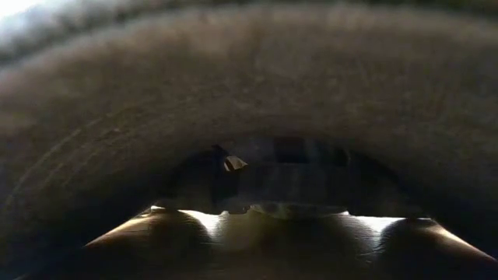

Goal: Pick & Place hat
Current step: Put the top blue cap into the transparent bin

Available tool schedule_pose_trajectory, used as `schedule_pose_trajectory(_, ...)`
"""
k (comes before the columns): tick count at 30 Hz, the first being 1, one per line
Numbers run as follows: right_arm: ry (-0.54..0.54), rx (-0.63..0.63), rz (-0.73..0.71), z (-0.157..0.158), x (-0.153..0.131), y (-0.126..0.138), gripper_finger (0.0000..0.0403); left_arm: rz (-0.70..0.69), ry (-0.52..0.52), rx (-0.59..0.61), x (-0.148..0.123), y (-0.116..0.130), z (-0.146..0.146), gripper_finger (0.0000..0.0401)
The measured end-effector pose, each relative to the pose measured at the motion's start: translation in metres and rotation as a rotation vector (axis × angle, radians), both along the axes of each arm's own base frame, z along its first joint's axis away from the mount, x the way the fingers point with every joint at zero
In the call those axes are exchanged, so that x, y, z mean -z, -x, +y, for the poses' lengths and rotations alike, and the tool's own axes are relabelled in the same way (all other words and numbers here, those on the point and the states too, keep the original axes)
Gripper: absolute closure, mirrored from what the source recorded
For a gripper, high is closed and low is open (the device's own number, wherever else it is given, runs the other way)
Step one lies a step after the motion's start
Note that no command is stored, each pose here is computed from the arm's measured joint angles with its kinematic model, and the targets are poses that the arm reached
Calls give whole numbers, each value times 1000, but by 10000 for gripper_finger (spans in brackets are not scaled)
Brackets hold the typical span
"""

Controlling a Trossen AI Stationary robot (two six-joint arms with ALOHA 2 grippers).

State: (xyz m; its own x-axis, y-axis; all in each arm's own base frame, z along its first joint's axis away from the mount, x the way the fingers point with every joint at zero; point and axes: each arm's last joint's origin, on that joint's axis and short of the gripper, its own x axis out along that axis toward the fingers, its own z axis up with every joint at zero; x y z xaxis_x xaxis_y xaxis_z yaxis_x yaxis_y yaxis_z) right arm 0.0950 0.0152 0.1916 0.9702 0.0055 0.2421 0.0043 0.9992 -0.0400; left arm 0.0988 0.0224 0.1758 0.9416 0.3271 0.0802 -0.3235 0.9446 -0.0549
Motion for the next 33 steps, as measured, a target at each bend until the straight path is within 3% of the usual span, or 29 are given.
schedule_pose_trajectory(9, -69, 10, -19, -1, -2, 0, 403, 0, -15, -7, -1, 0, 0, 364)
schedule_pose_trajectory(28, -54, 21, -10, -1, -1, 0, 403, -58, -7, 16, -6, 0, 0, 364)
schedule_pose_trajectory(33, -79, 89, -8, -3, -1, -1, 403, -61, 0, 17, -6, 0, 0, 364)
